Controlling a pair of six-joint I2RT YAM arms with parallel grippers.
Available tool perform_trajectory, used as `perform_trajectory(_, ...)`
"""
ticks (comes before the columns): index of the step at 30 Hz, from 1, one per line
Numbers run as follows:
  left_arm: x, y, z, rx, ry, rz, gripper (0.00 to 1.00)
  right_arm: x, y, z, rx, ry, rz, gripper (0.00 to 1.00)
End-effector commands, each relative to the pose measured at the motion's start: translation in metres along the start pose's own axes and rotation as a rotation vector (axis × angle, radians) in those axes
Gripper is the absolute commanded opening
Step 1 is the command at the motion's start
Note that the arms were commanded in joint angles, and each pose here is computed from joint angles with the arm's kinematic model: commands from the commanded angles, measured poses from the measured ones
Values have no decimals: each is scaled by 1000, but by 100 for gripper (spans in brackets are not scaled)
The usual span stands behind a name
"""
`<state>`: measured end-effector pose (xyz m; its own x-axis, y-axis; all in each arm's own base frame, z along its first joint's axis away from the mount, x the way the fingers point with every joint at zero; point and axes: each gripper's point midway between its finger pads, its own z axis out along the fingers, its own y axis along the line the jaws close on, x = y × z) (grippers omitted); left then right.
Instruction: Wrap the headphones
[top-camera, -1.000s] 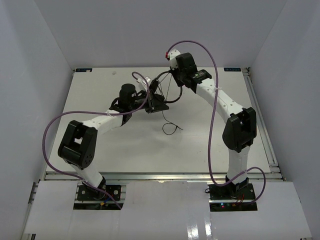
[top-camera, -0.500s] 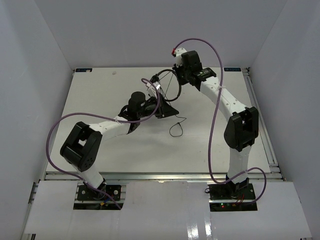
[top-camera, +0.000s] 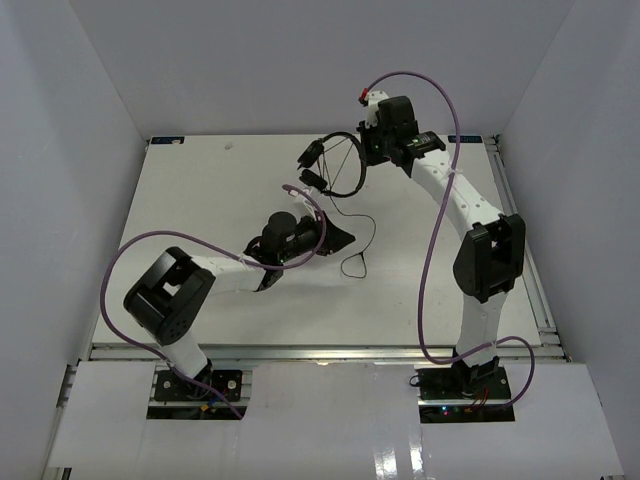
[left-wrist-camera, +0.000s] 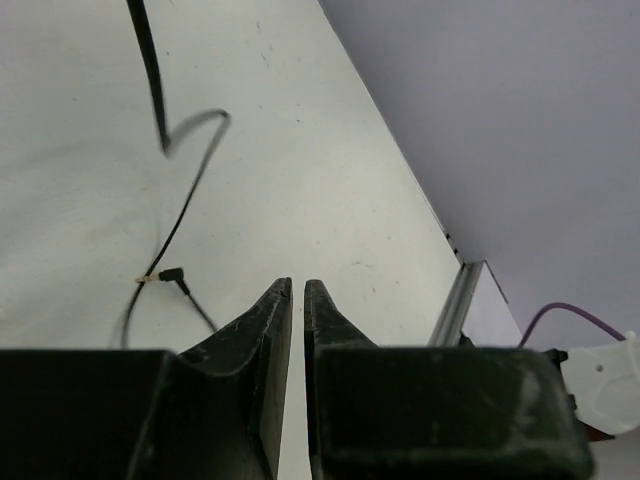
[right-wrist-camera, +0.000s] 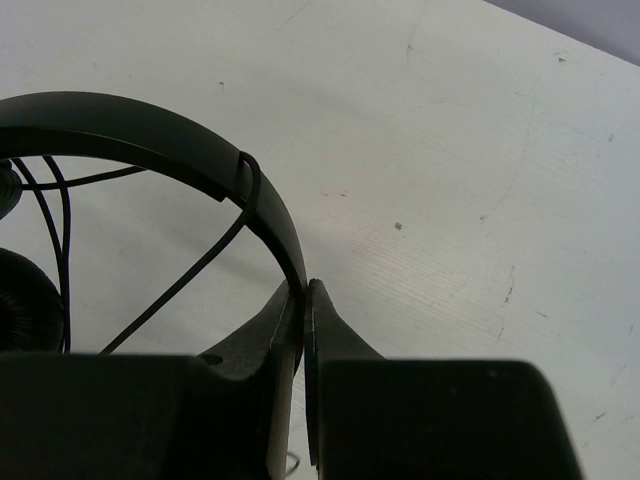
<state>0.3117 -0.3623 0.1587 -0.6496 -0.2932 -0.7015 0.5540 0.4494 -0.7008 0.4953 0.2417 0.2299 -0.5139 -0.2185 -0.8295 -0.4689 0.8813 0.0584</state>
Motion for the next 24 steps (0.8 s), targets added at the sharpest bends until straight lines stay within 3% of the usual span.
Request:
perform_trajectory(1,-40,-13,-2,27,-244,121,22,-55,15,-42,-56,-158,39,8)
perform_trajectory(10,-33,-10,-1,87,-326,127,23,-61,15,-53,-74,-179,56,8)
perform_trajectory(12,-30,-8,-5,86,-331,138,27,-61,13,-54,-73,-181,61,8)
perform_trajectory(14,-30,-4,-11,66,-347,156,36,-63,12,-57,-78,-187,63,8)
perform_trajectory(17,-26,9,-24,-6,-364,219,69,-65,12,-60,-88,-191,65,8)
perform_trajectory(20,-24,16,-27,-33,-365,304,86,-66,14,-64,-99,-196,67,8)
perform_trajectory(24,-26,25,-11,-64,-333,395,94,-68,17,-69,-113,-202,70,8)
